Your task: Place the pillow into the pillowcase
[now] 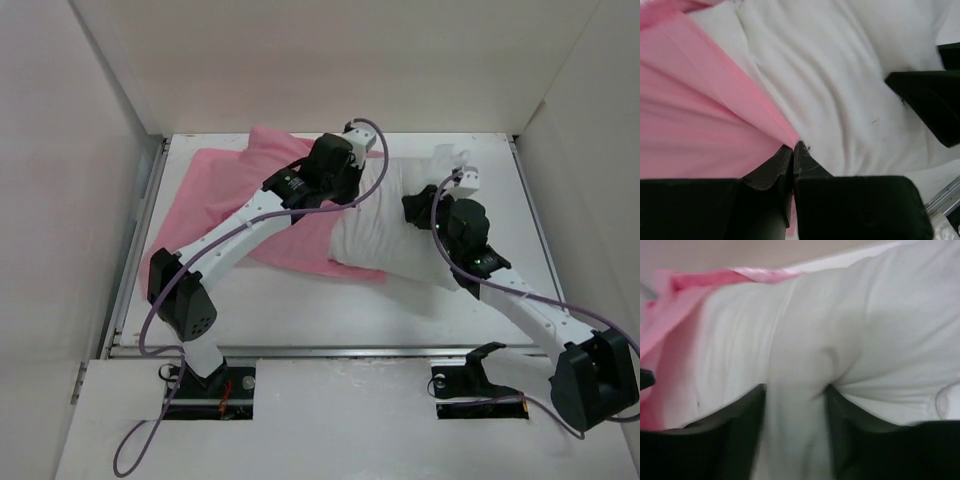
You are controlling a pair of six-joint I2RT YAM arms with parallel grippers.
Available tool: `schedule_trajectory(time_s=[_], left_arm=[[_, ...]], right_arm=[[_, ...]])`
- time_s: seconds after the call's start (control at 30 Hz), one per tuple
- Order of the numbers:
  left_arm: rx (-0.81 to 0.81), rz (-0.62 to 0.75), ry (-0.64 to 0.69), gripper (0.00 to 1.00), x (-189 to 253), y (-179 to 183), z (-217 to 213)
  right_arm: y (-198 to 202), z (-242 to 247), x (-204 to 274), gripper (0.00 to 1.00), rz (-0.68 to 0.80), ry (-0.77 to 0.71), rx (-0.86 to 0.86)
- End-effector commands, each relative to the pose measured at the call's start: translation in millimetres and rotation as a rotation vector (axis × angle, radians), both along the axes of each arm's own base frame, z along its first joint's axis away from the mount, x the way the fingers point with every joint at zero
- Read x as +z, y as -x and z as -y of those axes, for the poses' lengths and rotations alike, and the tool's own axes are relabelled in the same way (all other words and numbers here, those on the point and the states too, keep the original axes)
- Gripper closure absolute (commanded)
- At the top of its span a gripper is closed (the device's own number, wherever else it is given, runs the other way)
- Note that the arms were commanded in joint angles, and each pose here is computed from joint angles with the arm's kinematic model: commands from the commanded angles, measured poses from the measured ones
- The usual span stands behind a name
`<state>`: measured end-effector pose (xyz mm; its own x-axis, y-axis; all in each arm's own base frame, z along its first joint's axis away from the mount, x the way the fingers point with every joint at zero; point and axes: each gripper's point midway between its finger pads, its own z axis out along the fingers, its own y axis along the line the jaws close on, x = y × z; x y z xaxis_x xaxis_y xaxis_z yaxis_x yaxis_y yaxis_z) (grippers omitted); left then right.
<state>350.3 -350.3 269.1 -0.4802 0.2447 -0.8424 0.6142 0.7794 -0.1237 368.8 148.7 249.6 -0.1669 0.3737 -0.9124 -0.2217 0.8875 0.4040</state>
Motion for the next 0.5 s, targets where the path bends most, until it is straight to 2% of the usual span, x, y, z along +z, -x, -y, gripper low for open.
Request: schedule_trajectory(time_s=[0.0,0.03,0.07,0.1,0.17,0.27,0.37,0.43,0.47], left_arm=[[0.095,-0.082,0.072,1.0,-22,2,-14],[0.114,-0.106,0.057,1.0,-38,6,-19],[0.118,-0.102,0.072,1.0,-36,7,-20],[0.141,-0.108,0.066,1.0,-41,6,-23],[0.156,-0.083,0.078,1.0,-34,4,-26],[0.179,-0.046,0.096,1.0,-20,2,-31],[0.214,0.002,0.101,1.0,-3,-1,-40],[0.232,0.04,0.112,1.0,15,-3,-46],[0.232,0.031,0.102,1.0,12,-1,-47]], right_arm=[[24,3,-42,0.42,-0.185,0.021,-0.027],[29,8,-18,0.15,-0.142,0.004,-0.038],[32,13,-9,0.03,-0.122,0.029,-0.047],[37,16,-1,0.0,-0.114,0.05,-0.045],[41,21,40,0.0,-0.013,0.069,-0.039],[39,7,76,0.0,0.064,0.097,0.04],[27,-15,94,0.0,0.12,0.165,0.164],[3,-29,75,0.0,0.09,0.284,0.241],[-4,-39,92,0.0,0.136,0.316,0.325]])
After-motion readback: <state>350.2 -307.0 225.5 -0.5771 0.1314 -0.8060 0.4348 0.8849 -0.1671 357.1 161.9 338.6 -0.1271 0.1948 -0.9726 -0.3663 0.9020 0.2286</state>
